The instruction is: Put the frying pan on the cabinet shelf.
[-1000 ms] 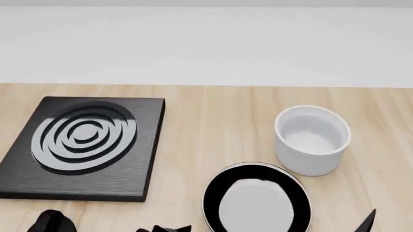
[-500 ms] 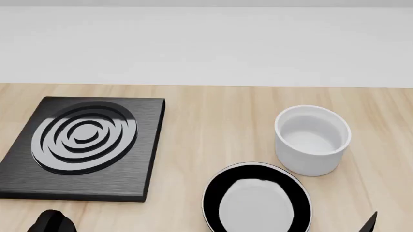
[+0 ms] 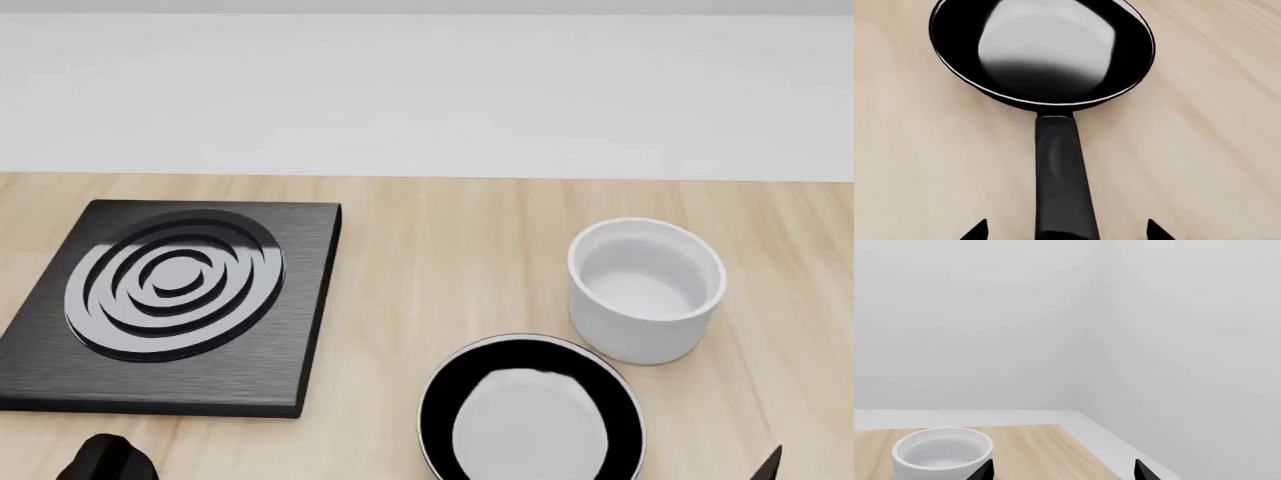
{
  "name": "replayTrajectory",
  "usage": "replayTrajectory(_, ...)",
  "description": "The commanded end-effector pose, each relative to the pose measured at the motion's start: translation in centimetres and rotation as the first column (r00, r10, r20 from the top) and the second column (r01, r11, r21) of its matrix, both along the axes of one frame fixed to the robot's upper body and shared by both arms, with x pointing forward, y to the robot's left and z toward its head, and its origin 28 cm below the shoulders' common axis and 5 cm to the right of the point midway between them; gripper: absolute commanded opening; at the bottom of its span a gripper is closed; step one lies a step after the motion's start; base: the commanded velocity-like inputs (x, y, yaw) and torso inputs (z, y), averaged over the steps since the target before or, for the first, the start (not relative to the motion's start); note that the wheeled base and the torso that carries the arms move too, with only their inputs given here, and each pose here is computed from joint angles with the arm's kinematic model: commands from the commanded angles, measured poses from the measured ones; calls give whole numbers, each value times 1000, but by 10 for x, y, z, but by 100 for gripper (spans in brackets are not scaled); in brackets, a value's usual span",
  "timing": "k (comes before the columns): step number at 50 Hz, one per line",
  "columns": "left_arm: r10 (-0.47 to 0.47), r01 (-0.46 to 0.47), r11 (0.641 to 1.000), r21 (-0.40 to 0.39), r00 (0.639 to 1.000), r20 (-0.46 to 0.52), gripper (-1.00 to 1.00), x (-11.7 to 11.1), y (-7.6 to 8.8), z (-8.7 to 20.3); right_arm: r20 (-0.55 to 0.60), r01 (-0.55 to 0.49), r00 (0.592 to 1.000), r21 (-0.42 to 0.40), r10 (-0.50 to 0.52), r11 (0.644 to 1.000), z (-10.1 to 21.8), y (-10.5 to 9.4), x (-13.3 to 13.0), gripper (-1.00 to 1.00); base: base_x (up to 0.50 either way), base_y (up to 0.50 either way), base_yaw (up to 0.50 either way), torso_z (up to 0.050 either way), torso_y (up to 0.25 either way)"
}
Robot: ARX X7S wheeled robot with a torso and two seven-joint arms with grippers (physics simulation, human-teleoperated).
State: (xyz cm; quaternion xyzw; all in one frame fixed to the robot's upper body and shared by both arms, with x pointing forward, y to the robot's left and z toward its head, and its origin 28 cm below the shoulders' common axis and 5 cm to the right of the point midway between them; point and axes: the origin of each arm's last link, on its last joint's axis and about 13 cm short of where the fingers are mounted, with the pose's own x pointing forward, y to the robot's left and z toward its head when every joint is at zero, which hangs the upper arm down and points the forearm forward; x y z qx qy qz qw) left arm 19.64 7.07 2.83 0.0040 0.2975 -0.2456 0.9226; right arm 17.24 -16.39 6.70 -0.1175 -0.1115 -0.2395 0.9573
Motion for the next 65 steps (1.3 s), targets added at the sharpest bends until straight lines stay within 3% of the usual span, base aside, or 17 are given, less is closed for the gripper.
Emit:
replayTrajectory(1,3,-3,1000,-10,1000,-20,100,0,-1,-4,-3,5,1000,-5,-5,1000,0,-1,-2,100,0,0,0,0,0)
replayTrajectory(5,-1,1,1000,-5,1000,-16,100,-1,-1,-3,-3,6,1000,-5,-6,1000,-1,-1,-2,100,0,0,0,0,0)
replayTrajectory(6,0,0,1000,-3,1000,-14,-100,-1,-1,-3,-3,6,1000,-5,-6,1000,-1,-1,-3,100,0,0,0,0,0)
replayTrajectory(15,7,-7,1000,11,1000,13,-100,-1,-1,-3,-2,9,1000,-4,-9,1000,-1,-2,-4,100,0,0,0,0,0)
replayTrajectory(20,21,-23,999,31,997,74,-100,-5,0,4,-2,8,1000,-4,-8,1000,-1,-2,-4,100,0,0,0,0,0)
replayTrajectory(37,104,-93,994,-55,965,240,-100,-24,10,58,-5,2,1000,-8,-2,1000,-2,0,-2,100,0,0,0,0,1)
replayTrajectory(46,137,-112,988,-105,951,277,-100,-26,16,82,-5,-6,1000,-7,6,1000,0,0,0,100,0,0,0,0,2)
replayTrajectory(51,220,-181,971,-154,927,302,-100,-16,26,101,27,-74,997,19,74,997,1,4,5,100,0,0,0,0,2)
replayTrajectory(56,288,-238,952,-193,911,295,-100,-5,39,121,17,-104,994,-8,104,995,4,11,11,100,0,0,0,0,0)
replayTrajectory(64,298,-256,953,-163,888,350,-100,8,50,152,3,-168,986,-10,168,986,3,19,18,100,0,0,0,0,3)
replayTrajectory(65,298,-255,953,-164,887,353,-100,10,51,156,10,-173,985,4,173,985,2,13,46,100,0,0,0,0,0)
